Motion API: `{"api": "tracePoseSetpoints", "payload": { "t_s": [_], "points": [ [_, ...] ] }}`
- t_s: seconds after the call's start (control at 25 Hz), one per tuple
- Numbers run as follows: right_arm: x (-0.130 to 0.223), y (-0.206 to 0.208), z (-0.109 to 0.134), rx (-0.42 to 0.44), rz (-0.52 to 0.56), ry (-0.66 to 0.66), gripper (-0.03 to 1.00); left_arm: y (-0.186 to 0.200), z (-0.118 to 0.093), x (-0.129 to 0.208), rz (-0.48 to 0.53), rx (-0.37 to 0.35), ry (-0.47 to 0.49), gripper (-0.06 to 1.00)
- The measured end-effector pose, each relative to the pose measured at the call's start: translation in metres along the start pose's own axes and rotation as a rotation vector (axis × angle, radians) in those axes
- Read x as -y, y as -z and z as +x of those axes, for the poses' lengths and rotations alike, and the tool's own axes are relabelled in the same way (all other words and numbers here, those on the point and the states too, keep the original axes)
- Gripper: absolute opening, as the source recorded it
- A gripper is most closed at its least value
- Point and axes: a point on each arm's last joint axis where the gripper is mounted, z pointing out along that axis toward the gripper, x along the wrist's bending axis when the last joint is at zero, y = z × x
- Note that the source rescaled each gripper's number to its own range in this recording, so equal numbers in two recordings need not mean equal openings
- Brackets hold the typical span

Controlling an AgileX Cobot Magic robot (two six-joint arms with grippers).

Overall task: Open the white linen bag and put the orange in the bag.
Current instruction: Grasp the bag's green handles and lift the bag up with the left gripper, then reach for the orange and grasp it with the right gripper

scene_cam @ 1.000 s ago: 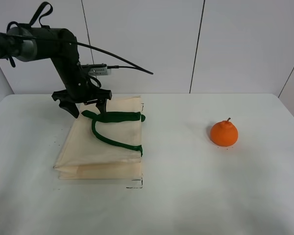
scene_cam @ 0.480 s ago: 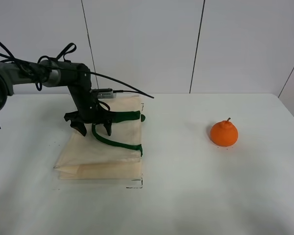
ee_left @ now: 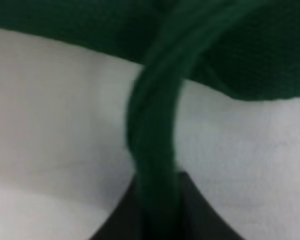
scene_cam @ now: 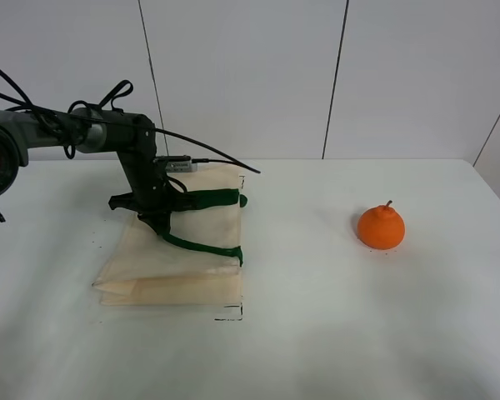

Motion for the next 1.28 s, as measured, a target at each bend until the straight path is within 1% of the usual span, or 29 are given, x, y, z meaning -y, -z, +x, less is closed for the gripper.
{"api": "tracePoseSetpoints", "payload": {
  "t_s": [0.16, 0.28, 0.48, 0.64, 0.76, 0.84, 1.0, 1.16, 1.2, 1.28],
  "points": [
    [0.000, 0.000, 0.000, 0.000, 0.000, 0.000, 1.00, 0.007, 0.000, 0.000, -0.002, 0.001, 0.007, 0.01],
    [0.000, 0.000, 0.000, 0.000, 0.000, 0.000, 1.00, 0.035, -0.001, -0.002, -0.018, 0.004, 0.003, 0.01],
    [0.000, 0.000, 0.000, 0.000, 0.000, 0.000, 1.00, 0.135, -0.001, -0.006, -0.171, 0.043, -0.032, 0.00],
    [0.000, 0.000, 0.000, 0.000, 0.000, -0.001, 1.00, 0.214, 0.001, 0.001, -0.294, 0.070, -0.054, 0.00],
    [0.000, 0.000, 0.000, 0.000, 0.000, -0.001, 1.00, 0.261, 0.002, 0.011, -0.386, 0.111, -0.083, 0.00],
    [0.000, 0.000, 0.000, 0.000, 0.000, -0.001, 1.00, 0.284, 0.002, 0.017, -0.445, 0.139, -0.093, 0.00],
    [0.000, 0.000, 0.000, 0.000, 0.000, -0.007, 1.00, 0.313, 0.003, 0.032, -0.508, 0.167, -0.111, 0.00],
    [0.000, -0.001, 0.000, 0.000, 0.005, -0.007, 1.00, 0.322, -0.004, 0.040, -0.528, 0.177, -0.142, 0.00],
    [-0.002, -0.003, 0.000, 0.004, 0.020, -0.005, 1.00, 0.322, -0.007, 0.041, -0.528, 0.180, -0.151, 0.00],
    [-0.006, -0.013, -0.001, 0.003, 0.094, -0.005, 1.00, 0.322, -0.012, 0.042, -0.528, 0.182, -0.170, 0.00]
  ]
}}
